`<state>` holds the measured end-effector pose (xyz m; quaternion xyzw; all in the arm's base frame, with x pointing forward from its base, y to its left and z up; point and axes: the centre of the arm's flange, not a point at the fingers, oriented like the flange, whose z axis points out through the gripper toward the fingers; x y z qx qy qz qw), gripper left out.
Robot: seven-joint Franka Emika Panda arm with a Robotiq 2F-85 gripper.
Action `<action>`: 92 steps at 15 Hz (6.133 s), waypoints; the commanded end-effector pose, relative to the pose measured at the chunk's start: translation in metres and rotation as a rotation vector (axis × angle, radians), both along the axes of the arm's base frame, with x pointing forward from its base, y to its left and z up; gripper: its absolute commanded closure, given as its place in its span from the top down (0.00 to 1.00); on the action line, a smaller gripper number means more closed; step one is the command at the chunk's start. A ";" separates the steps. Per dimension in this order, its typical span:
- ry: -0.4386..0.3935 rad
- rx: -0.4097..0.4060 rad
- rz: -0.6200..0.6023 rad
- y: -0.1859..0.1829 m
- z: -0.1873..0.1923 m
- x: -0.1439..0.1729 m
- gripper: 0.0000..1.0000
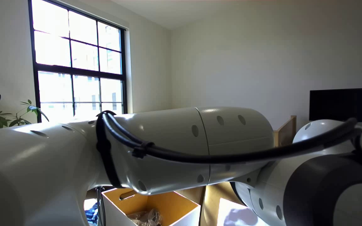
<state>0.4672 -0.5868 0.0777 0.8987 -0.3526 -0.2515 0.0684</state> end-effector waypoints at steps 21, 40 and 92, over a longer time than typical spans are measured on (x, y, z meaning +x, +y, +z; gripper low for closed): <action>0.097 0.136 -0.137 -0.007 0.020 -0.004 0.00; 0.018 0.074 -0.141 -0.021 0.030 0.009 0.00; 0.052 0.071 0.122 0.068 0.261 -0.025 0.00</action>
